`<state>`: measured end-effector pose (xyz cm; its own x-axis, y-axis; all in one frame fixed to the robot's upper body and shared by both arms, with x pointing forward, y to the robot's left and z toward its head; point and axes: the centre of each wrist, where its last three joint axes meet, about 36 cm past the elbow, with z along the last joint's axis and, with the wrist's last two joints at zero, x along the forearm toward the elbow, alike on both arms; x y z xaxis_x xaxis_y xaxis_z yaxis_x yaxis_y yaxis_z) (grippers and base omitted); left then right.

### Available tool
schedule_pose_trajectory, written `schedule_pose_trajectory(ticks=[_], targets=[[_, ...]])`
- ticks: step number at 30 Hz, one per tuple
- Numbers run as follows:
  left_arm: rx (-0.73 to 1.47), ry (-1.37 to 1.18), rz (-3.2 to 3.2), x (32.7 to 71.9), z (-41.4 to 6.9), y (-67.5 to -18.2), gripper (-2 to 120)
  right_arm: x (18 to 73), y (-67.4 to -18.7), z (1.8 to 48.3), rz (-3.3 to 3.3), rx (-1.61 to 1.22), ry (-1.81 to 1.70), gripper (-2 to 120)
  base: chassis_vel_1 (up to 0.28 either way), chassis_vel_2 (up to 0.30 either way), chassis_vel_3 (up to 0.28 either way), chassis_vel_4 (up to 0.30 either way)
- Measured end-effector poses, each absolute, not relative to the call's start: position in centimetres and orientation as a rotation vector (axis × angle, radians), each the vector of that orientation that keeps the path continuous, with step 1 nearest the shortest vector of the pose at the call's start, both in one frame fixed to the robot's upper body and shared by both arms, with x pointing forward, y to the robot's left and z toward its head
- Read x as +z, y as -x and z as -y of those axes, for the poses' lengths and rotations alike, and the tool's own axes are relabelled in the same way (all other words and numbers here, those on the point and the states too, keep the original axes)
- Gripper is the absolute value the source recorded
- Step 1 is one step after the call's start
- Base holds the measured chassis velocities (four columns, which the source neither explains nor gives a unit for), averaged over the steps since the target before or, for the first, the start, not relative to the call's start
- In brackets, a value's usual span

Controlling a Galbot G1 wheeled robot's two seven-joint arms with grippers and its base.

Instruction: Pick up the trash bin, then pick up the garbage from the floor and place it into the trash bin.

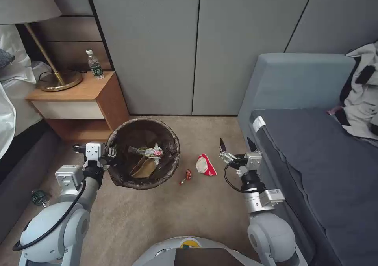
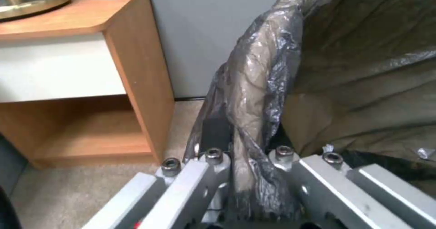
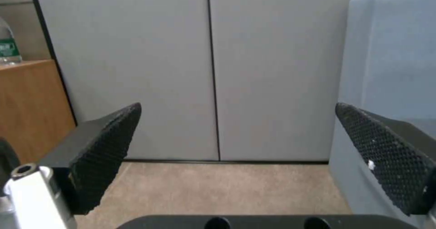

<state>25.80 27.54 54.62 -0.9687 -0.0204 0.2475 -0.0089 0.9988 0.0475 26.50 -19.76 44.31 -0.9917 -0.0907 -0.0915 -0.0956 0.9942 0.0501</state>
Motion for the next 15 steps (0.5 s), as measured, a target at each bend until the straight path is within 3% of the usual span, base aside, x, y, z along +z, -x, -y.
schedule_pose_trajectory(ticks=[15], targets=[[-0.06, -0.034, 2.873, 54.5, -27.9, -25.5, 3, 44.1, -31.2, 20.5, -3.174, 0.049, 0.301, 100, -0.006, 0.007, 0.007, -0.011]])
